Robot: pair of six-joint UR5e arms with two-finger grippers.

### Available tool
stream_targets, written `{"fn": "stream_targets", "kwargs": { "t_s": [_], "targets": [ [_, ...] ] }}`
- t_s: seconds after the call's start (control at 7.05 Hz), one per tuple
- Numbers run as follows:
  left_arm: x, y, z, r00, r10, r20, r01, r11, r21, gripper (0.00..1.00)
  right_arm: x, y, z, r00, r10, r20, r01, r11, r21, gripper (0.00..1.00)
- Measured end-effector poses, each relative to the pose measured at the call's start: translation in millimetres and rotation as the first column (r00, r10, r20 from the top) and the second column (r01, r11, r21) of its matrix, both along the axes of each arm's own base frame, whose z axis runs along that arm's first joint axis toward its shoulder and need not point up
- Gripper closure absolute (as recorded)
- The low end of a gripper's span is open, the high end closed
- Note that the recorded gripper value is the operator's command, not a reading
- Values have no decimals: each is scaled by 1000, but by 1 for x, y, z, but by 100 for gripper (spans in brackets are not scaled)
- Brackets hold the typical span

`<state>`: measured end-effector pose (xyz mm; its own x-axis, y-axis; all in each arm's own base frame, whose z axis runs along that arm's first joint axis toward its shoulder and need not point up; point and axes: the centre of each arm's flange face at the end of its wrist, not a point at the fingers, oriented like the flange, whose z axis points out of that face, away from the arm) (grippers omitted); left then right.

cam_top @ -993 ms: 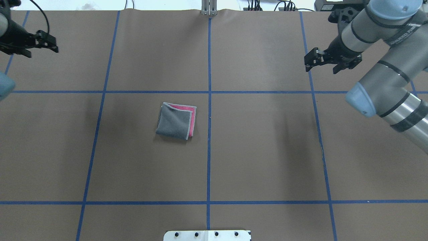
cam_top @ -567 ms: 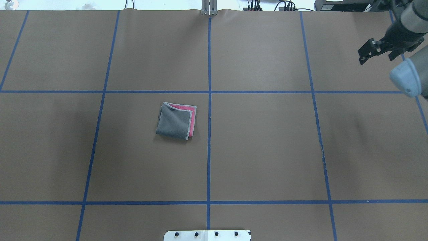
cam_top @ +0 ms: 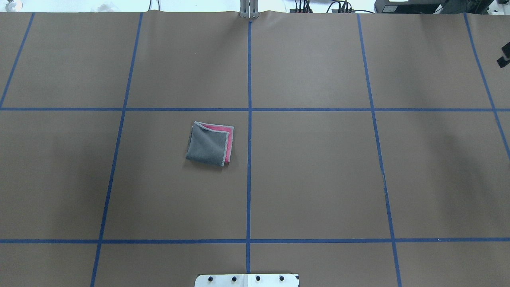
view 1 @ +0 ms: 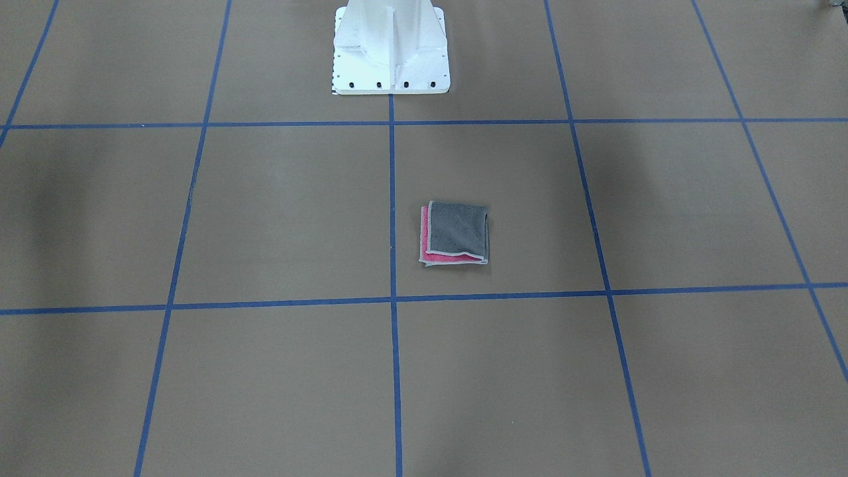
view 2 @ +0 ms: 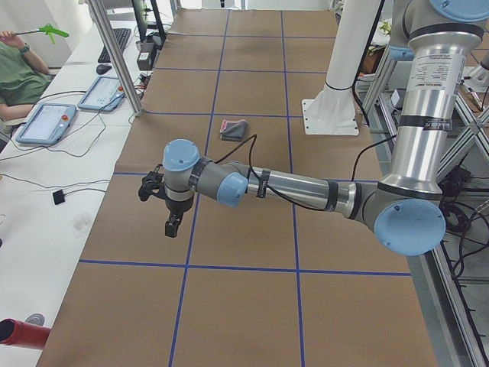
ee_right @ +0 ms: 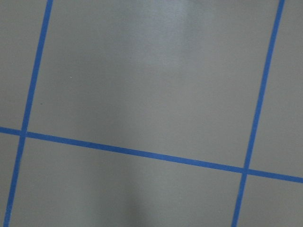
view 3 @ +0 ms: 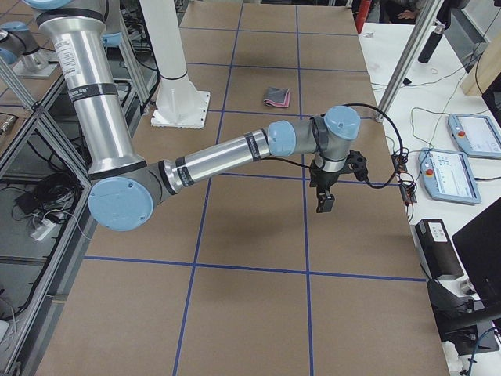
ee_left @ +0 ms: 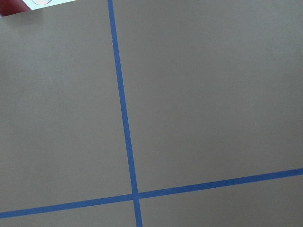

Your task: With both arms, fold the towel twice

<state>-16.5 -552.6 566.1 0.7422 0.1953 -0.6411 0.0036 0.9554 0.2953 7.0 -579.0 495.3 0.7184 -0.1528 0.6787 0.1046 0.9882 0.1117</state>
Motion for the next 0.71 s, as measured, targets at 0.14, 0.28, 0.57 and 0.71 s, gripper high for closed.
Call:
{"fn": "stream_targets", "kwargs": {
  "t_s": [0.14, 0.28, 0.57, 0.71],
  "targets": [
    [-2, 11, 13, 1000, 24, 8, -24, 1000, 14, 0, 6, 8, 14, 1000, 0, 3, 0, 1000, -13, 0],
    [-3, 19, 32, 999, 36, 14, -36, 999, 1, 0, 9, 21, 36, 1000, -2, 2, 2, 1000, -30, 0],
    [-6, 34, 81, 999, 43, 24, -41, 996, -80, 0, 12, 50, 75, 1000, -6, 4, 6, 999, -39, 0],
    [-12, 38, 84, 999, 34, 26, -31, 996, -89, 0, 14, 59, 85, 1000, -5, 4, 5, 999, -43, 0]
  ]
}}
